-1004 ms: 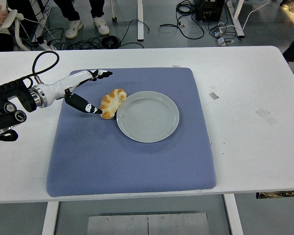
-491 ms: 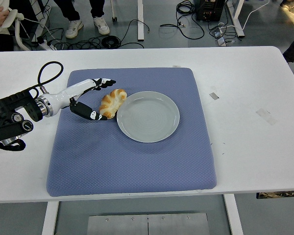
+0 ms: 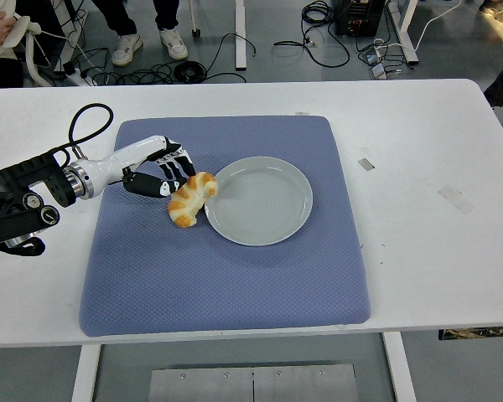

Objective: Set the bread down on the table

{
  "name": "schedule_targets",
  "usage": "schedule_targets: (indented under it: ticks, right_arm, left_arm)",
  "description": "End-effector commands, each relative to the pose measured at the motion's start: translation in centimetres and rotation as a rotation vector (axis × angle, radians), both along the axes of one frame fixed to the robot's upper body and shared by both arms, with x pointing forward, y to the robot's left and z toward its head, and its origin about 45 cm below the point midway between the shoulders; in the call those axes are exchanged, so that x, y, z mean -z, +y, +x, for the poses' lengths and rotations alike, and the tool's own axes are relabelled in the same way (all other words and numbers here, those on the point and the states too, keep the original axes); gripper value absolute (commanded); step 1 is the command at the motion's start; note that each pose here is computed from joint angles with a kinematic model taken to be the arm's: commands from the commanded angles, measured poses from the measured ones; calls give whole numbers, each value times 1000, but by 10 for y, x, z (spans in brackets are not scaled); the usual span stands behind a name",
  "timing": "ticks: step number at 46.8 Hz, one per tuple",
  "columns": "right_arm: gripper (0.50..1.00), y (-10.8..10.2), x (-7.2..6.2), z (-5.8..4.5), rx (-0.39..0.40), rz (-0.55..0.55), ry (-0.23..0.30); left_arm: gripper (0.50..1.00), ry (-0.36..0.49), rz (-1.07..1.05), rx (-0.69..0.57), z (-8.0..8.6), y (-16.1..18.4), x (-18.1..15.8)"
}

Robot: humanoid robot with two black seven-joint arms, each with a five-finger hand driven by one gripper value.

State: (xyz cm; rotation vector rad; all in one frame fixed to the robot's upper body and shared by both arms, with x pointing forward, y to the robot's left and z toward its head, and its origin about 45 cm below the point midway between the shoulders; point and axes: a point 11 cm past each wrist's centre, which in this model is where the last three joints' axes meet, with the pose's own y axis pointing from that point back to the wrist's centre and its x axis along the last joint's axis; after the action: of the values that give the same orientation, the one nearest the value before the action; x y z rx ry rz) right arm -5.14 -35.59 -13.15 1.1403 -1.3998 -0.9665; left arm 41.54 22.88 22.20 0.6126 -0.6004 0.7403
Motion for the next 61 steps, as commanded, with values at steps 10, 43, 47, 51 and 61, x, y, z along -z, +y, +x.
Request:
schedule_targets:
  ticks: [10, 43, 47, 51, 61]
  right_arm:
    - [1000, 0, 0, 0, 0, -1, 0]
    - [1000, 0, 0, 0, 0, 0, 0]
    - [1000, 0, 0, 0, 0, 0, 0]
    - [1000, 0, 0, 0, 0, 0, 0]
    - [1000, 0, 0, 0, 0, -1, 0]
  left_arm:
    - [500, -24, 32, 46, -3, -1, 0]
    - [500, -92, 47, 88, 3, 10, -25]
    - [500, -82, 52, 94, 3, 11, -27]
    - [500, -77, 58, 83, 3, 19, -28]
    - [775, -80, 32, 55, 9, 20, -39]
